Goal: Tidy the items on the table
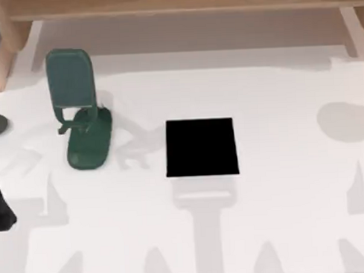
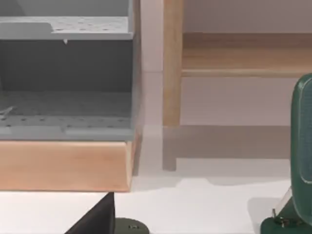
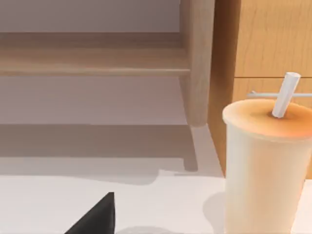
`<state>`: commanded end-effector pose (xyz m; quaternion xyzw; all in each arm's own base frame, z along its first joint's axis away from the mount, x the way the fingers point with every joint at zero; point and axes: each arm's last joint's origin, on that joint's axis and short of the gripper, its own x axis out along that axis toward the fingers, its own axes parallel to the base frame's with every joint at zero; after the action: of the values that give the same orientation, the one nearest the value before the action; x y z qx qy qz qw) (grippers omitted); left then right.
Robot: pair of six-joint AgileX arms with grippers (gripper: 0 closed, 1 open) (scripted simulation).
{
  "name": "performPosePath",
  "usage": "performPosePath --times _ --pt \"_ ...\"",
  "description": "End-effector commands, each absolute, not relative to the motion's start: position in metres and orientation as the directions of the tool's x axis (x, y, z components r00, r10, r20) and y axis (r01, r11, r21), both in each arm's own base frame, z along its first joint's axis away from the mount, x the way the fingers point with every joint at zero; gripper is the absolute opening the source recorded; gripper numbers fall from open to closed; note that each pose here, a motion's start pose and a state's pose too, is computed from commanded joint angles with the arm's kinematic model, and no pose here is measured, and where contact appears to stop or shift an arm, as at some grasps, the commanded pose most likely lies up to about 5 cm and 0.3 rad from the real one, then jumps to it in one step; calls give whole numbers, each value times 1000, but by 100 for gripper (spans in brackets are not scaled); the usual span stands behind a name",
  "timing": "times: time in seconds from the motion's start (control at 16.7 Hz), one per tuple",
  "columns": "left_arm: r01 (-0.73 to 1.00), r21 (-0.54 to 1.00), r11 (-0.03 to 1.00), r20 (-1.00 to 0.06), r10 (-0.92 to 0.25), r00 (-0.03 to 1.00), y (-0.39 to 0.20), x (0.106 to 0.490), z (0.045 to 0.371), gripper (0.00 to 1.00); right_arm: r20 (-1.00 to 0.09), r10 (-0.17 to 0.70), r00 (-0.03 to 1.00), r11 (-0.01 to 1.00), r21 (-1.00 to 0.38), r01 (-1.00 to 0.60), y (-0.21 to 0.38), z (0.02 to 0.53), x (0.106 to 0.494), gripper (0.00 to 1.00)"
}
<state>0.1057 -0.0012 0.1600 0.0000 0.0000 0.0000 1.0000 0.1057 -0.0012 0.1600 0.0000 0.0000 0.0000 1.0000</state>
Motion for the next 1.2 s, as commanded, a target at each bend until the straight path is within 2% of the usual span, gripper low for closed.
performPosePath --times 0.24,0.48,0.84,1.02,1.2 --pt "0 23 1000 -15 1 1000 -1 106 166 100 0 0 1000 1000 0 0 -1 160 106 100" --pt "15 161 987 -119 4 993 -1 109 198 100 0 0 1000 1000 0 0 -1 160 106 100" --pt "194 455 869 -428 23 903 1 151 273 100 0 0 1000 1000 0 0 -1 160 106 100" --pt "372 537 757 -603 36 797 4 196 304 100 0 0 1000 1000 0 0 -1 160 106 100" --pt "571 528 629 -759 48 649 11 256 318 100 0 0 1000 1000 0 0 -1 160 106 100"
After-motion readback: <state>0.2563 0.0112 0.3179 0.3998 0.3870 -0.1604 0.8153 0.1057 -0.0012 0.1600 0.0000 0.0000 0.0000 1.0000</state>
